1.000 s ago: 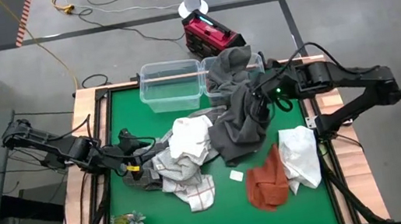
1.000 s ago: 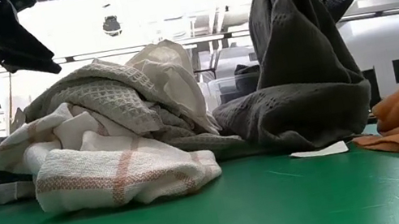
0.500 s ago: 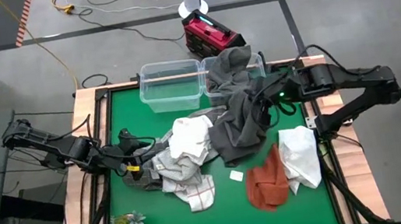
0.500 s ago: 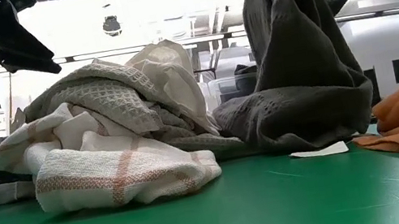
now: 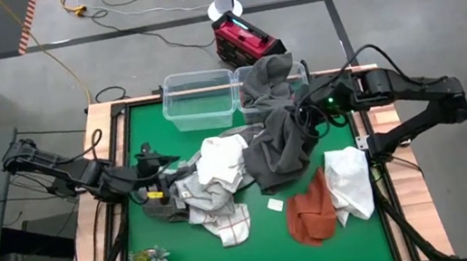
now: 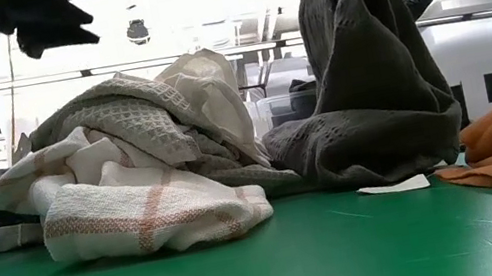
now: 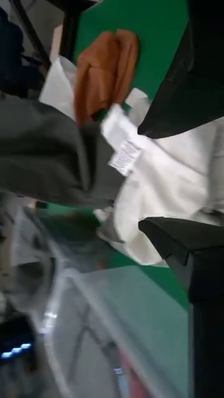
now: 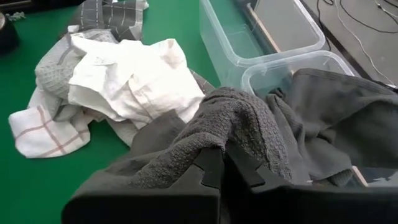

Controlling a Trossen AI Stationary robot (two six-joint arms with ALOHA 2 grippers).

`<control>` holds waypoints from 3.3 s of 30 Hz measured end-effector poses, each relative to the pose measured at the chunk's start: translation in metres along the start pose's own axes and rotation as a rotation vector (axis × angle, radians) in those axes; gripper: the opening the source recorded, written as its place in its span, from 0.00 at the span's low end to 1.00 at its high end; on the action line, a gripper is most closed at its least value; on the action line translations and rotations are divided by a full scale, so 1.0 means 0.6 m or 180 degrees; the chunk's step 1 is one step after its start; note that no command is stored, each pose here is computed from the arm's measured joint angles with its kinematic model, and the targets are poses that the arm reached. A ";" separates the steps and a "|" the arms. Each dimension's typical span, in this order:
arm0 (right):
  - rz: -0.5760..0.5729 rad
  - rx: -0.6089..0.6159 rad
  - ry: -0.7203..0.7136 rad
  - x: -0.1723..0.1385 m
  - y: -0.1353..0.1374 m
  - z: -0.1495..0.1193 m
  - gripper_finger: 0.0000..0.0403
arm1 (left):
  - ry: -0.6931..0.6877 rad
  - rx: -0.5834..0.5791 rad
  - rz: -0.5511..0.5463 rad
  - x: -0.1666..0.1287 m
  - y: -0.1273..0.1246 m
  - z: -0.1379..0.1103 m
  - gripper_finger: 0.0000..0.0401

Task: Sort towels by color in basket
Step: Put the black towel into the right transparent bin

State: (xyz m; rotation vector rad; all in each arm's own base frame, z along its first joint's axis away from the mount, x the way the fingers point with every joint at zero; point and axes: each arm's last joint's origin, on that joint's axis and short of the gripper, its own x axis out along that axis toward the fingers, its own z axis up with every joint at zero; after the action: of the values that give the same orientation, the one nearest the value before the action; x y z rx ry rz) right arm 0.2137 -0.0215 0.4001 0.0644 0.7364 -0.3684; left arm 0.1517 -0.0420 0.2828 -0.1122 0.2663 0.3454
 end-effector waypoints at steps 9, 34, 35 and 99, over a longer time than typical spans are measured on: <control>-0.0249 0.0092 -0.0643 -0.049 -0.039 0.053 0.06 | -0.0106 0.0002 -0.0029 0.003 -0.004 0.006 0.52; -0.1833 -0.0560 -0.4077 -0.254 -0.140 0.221 0.06 | -0.1119 0.0479 0.0029 0.006 -0.013 0.067 0.52; -0.1813 -0.0617 -0.4139 -0.247 -0.144 0.227 0.06 | -0.1134 0.0523 0.0041 0.006 -0.013 0.068 0.52; 0.0308 -0.0029 0.2053 0.422 -0.261 0.028 0.49 | -0.0236 0.0406 0.0164 0.008 0.010 0.017 0.52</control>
State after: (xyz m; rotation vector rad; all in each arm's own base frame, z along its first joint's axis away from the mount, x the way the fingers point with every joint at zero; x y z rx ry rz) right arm 0.3414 -0.2482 0.2549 0.2158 1.3667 -0.2491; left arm 0.1563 -0.0334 0.2912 0.0332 0.2176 0.3821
